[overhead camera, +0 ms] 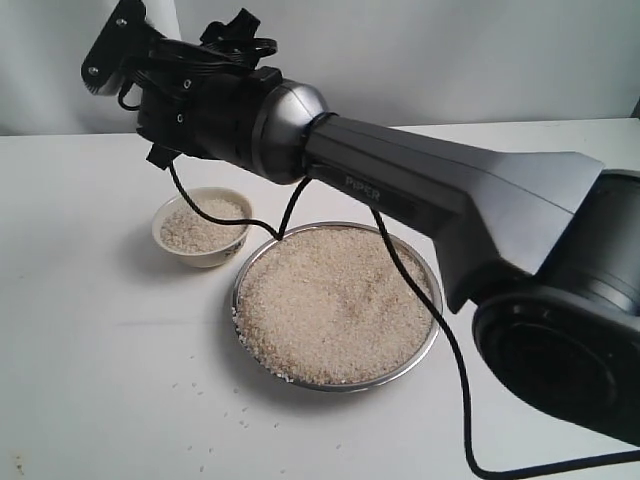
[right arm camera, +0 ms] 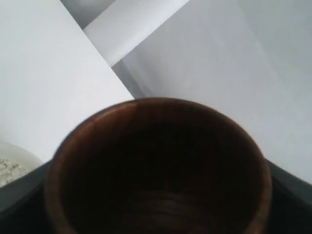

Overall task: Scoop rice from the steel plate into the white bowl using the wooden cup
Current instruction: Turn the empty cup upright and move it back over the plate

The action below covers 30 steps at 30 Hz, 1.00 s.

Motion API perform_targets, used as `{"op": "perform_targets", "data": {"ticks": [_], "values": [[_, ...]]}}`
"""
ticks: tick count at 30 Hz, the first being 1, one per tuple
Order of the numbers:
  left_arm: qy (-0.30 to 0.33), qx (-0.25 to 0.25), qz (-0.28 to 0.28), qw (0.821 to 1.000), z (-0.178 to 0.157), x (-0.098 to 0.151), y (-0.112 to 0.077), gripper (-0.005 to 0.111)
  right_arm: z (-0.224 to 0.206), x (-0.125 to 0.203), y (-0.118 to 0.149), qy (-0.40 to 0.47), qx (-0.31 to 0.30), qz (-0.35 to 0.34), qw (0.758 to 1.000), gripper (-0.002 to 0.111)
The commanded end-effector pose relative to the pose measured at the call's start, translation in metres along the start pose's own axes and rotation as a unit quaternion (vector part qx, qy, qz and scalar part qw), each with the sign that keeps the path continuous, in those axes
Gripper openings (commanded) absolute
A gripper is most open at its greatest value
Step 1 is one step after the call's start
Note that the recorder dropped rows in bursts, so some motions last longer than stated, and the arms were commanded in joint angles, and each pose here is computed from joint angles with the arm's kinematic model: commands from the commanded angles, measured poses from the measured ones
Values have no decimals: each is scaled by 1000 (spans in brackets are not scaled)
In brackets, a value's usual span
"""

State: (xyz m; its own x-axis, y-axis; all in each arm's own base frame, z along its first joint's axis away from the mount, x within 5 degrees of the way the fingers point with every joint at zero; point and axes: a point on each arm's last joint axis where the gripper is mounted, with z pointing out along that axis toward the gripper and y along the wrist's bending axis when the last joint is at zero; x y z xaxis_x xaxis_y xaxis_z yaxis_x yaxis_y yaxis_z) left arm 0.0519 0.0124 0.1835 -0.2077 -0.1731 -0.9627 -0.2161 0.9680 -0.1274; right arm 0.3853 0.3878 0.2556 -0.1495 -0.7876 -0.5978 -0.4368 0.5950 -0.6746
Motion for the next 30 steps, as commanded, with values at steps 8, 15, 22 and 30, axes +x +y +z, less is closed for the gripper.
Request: {"op": "perform_targets", "data": {"ticks": [8, 15, 22, 30], "values": [[1, 2, -2, 1000, 1, 0, 0, 0, -45, 2, -48, 100, 26, 33, 994, 0], [1, 2, -2, 1000, 1, 0, 0, 0, -74, 32, -49, 158, -52, -104, 981, 0], [1, 2, -2, 1000, 1, 0, 0, 0, -68, 86, -48, 185, -99, -230, 950, 0], [1, 2, -2, 1000, 1, 0, 0, 0, -29, 124, -23, 168, -116, -384, 901, 0]]}}
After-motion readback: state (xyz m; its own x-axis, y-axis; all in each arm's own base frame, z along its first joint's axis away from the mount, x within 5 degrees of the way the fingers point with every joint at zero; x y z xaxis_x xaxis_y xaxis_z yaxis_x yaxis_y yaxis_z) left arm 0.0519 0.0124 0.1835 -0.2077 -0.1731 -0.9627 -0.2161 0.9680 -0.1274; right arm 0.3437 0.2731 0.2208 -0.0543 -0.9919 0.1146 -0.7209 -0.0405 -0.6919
